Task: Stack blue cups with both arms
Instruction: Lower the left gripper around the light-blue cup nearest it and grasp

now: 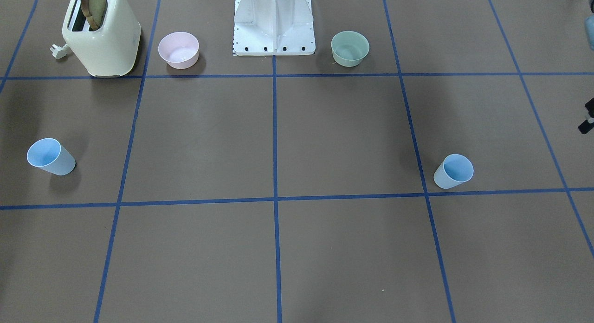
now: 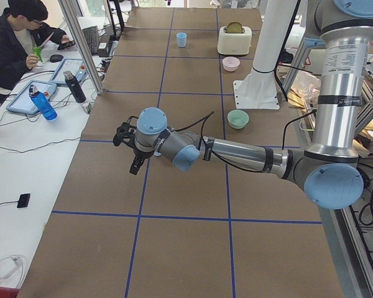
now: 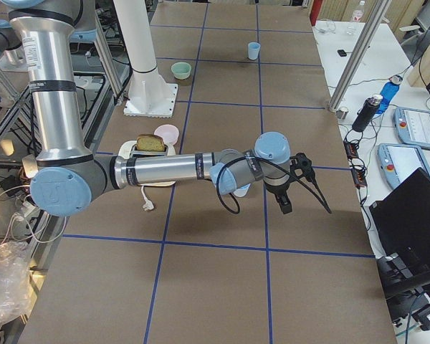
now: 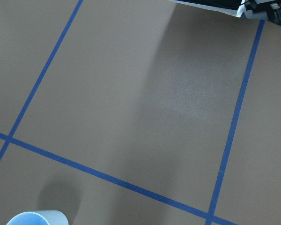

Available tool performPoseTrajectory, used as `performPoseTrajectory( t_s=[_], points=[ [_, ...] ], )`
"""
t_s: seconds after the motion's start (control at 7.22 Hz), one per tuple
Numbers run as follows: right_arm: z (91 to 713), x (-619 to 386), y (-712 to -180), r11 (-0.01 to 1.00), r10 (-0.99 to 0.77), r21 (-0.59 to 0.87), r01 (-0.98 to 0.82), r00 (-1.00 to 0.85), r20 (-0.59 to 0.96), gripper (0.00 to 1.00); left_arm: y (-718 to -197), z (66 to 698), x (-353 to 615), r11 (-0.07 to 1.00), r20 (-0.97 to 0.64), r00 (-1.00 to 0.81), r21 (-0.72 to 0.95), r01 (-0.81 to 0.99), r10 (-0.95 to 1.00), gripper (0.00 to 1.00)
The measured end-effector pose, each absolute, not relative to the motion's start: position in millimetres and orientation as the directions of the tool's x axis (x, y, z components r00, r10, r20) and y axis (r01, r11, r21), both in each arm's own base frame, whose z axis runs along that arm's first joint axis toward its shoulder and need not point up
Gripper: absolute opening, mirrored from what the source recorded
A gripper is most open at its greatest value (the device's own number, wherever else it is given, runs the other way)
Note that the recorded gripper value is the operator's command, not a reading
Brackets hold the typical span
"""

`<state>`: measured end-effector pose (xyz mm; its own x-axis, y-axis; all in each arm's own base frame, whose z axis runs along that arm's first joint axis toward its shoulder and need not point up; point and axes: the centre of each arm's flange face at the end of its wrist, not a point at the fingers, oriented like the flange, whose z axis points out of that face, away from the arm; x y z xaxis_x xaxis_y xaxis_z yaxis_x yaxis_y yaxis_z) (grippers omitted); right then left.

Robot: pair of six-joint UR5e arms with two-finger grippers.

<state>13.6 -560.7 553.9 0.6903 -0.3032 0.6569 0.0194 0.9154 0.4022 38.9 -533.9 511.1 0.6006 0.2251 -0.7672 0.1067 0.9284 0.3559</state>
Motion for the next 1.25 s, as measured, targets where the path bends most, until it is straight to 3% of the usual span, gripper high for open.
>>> performPoseTrajectory(
  t_s=[0.28,0.69,0.97,1.25],
  points=[
    [553,-17,-571,0.917,-0.29,0.395,0.043,0.752,0.592,1.0,-544,491,129,0.954,-0.777,0.617,0.265,0.142,0.125,0.98],
    [557,-26,-568,0.919,-0.292,0.391,0.053,0.757,0.585,1.0,-551,479,234,0.957,-0.739,0.661,0.27,0.108,0.133,0.94],
    [558,-27,-567,0.92,-0.293,0.388,0.054,0.752,0.591,1.0,-551,481,265,0.956,-0.721,0.675,0.283,0.079,0.157,0.46],
    [558,-27,-567,0.92,-0.294,0.387,0.054,0.75,0.593,1.0,-549,489,274,0.957,-0.711,0.683,0.284,0.061,0.167,0.18]
  ],
)
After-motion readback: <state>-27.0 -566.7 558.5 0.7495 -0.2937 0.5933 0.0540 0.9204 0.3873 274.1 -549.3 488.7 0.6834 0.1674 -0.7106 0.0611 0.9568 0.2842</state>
